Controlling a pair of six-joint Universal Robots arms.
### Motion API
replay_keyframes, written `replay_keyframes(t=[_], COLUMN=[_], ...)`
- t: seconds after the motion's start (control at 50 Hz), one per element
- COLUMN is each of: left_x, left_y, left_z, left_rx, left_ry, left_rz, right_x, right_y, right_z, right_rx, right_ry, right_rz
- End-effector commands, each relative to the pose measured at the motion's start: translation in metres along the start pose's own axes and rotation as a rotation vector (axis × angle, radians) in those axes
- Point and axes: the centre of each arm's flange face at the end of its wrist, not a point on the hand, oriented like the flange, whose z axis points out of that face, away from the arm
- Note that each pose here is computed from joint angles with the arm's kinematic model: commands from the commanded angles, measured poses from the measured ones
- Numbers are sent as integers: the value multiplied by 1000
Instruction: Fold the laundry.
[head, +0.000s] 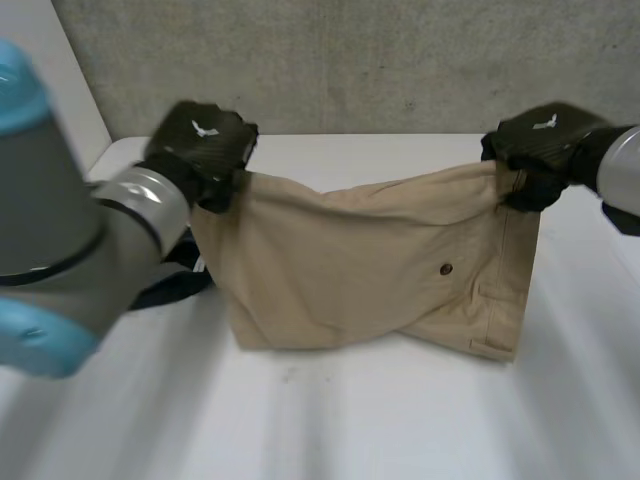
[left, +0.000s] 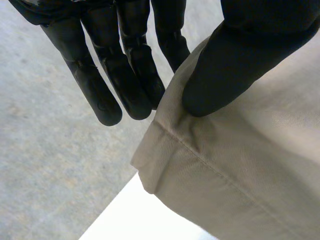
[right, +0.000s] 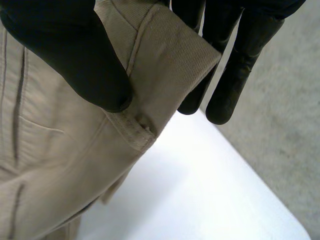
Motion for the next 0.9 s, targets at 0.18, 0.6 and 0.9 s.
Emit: replay_keyframes(t=[0.18, 0.6, 0.9], left_x=[-52, -3, 70], left_y=[-96, -5, 116], left_z=[78, 39, -29], left_rx=[683, 431, -188], left_ry=[-517, -298, -57], left_rz=[233, 123, 179], right_x=[62, 16, -61], right_y=[-90, -15, 113], right_z=[63, 65, 70], right_rx=[657, 307, -131], right_ry=[509, 319, 60], right_rz=[-51, 61, -78])
